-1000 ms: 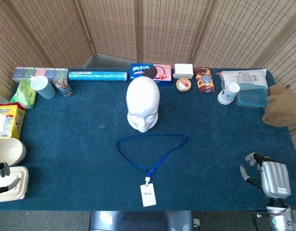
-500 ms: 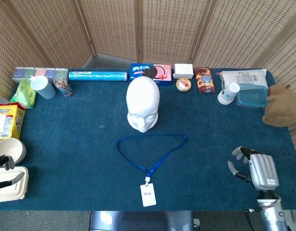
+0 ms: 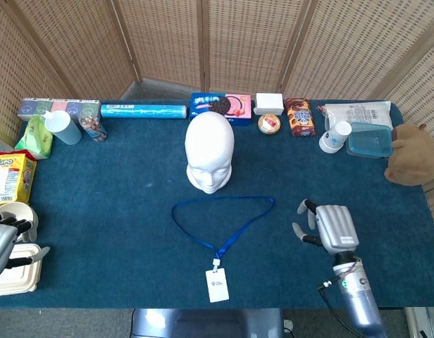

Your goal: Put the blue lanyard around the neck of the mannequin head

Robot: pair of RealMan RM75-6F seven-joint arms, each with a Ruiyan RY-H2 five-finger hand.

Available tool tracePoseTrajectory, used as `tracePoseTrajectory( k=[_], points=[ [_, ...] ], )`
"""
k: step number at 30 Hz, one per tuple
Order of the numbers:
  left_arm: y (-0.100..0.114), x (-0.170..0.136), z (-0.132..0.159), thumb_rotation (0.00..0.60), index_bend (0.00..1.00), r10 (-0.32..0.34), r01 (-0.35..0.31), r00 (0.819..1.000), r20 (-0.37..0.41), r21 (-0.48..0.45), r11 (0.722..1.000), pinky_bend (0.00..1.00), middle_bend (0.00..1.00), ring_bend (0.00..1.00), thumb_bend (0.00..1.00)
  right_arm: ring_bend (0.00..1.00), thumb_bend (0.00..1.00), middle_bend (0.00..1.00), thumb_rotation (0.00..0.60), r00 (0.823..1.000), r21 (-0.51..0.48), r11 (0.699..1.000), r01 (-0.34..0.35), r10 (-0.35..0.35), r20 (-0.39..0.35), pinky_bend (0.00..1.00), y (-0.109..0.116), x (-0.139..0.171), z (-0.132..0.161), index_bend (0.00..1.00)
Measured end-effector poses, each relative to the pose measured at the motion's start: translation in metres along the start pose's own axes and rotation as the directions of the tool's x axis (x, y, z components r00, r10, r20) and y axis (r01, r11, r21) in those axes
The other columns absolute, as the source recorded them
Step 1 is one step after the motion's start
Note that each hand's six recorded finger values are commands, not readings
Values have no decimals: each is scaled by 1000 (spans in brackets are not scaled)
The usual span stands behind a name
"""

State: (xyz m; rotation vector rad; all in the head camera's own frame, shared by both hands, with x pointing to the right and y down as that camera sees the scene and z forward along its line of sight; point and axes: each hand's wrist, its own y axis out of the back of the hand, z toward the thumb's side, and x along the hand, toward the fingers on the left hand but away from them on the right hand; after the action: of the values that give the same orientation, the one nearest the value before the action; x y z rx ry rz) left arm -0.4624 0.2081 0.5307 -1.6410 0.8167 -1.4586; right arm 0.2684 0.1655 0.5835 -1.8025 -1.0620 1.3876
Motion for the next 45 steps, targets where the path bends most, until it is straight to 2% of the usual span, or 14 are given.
tracePoseTrajectory(
  k=[8,16,26,39,45],
  points=[
    [2,12,9,439,605,10,-10,999,34,7,1000,300,612,531,195,1000,318,963,461,998,22,997,-69,70,-6,1000,-30,-34,40,436],
    [9,28,20,445,604,32,-33,996,79,19,999,301,613,532,195,1000,318,994,465,993,59,991,-119,117,34,1000,-60,-66,61,458],
    [11,34,26,447,605,40,-41,995,96,13,999,301,612,532,195,1000,318,996,466,987,103,984,-147,139,84,1000,-76,-88,62,467],
    [7,32,20,440,604,23,-25,997,71,20,1000,301,612,531,195,1000,318,996,463,980,177,967,-182,163,115,1000,-93,-109,54,472],
    [6,31,16,441,604,23,-24,998,57,17,1000,301,613,531,196,1000,318,995,464,976,178,964,-196,174,128,1000,-99,-115,52,473]
  ],
)
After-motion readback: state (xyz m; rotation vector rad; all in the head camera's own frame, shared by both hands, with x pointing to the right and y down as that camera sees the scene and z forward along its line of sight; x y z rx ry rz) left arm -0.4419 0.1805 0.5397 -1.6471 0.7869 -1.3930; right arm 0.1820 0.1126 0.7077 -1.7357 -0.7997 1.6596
